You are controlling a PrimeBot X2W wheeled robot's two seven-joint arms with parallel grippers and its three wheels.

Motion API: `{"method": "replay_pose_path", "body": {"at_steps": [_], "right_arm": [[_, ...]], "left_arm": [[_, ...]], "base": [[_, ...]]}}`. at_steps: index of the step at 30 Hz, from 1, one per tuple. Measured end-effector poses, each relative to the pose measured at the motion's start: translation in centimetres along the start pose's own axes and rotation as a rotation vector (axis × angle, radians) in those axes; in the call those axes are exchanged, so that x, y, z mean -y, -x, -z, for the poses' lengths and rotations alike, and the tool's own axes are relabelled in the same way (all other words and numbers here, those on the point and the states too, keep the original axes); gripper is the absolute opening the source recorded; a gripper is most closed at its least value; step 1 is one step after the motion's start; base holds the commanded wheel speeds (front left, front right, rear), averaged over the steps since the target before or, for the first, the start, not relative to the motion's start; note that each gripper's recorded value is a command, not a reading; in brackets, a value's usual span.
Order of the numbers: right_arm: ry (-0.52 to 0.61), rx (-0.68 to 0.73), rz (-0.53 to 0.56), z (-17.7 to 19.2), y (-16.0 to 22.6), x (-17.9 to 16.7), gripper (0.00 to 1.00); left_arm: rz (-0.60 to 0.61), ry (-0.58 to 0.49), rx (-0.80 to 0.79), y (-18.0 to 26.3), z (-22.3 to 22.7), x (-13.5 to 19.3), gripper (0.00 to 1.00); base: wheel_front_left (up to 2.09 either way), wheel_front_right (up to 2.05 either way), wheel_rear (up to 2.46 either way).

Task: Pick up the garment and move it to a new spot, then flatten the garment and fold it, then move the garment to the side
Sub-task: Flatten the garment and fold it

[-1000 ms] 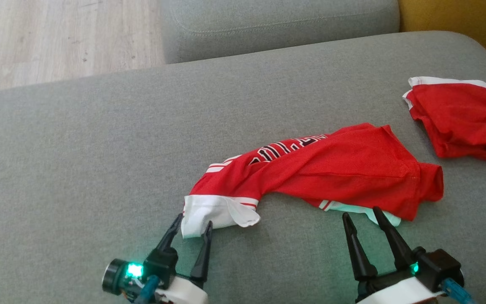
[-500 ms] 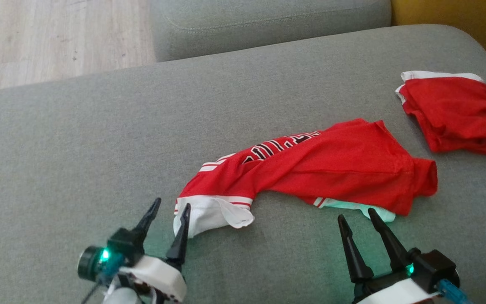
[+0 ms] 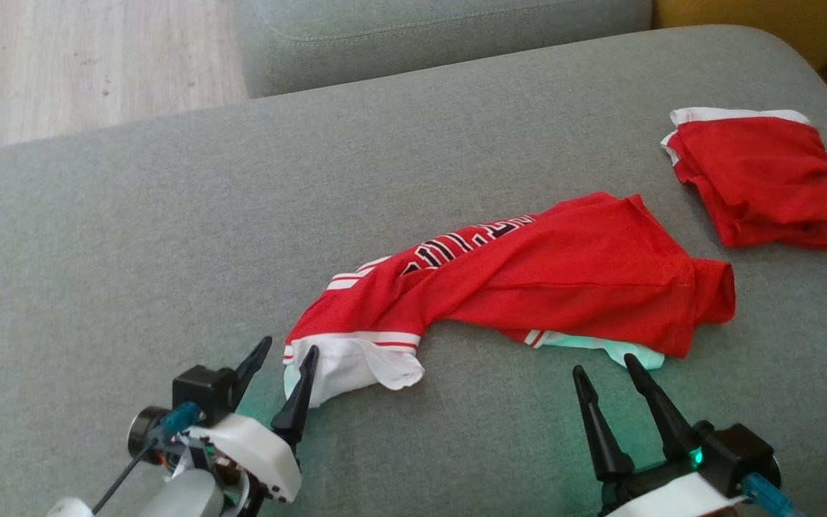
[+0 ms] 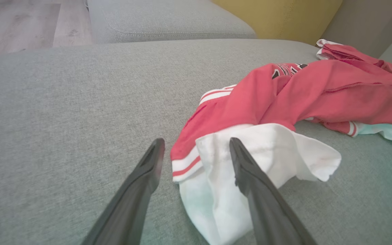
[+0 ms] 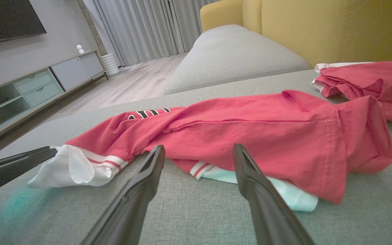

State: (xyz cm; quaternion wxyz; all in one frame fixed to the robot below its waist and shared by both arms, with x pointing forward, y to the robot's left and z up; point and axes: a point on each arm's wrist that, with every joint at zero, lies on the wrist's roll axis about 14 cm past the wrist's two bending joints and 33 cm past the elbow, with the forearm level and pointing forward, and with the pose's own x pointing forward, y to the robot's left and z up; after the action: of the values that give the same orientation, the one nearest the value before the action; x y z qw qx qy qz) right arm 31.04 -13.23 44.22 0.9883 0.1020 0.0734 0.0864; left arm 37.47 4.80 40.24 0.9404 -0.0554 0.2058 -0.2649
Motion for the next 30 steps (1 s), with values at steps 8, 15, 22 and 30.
{"method": "replay_pose_path", "body": {"at_steps": [8, 15, 22, 30], "right_arm": [[-0.001, -0.005, 0.006, 0.1, 0.1, 0.2, 1.00], [-0.001, -0.004, 0.010, 0.1, 0.1, 0.3, 1.00], [0.000, 0.002, 0.010, -0.1, 0.1, 0.3, 1.00], [0.003, 0.000, 0.018, 0.0, 0.0, 0.6, 1.00]], "left_arm": [[0.043, -0.014, -0.034, -0.4, 0.9, 0.8, 0.49], [0.076, -0.013, -0.053, -0.4, 1.5, 1.6, 0.00], [0.068, -0.043, 0.051, -0.3, -0.8, 1.5, 0.00], [-0.018, -0.136, 0.193, 0.8, -4.5, -1.3, 0.00]], "base": [[0.00, 0.00, 0.00], [0.00, 0.00, 0.00], [0.00, 0.00, 0.00], [0.00, 0.00, 0.00]]}}
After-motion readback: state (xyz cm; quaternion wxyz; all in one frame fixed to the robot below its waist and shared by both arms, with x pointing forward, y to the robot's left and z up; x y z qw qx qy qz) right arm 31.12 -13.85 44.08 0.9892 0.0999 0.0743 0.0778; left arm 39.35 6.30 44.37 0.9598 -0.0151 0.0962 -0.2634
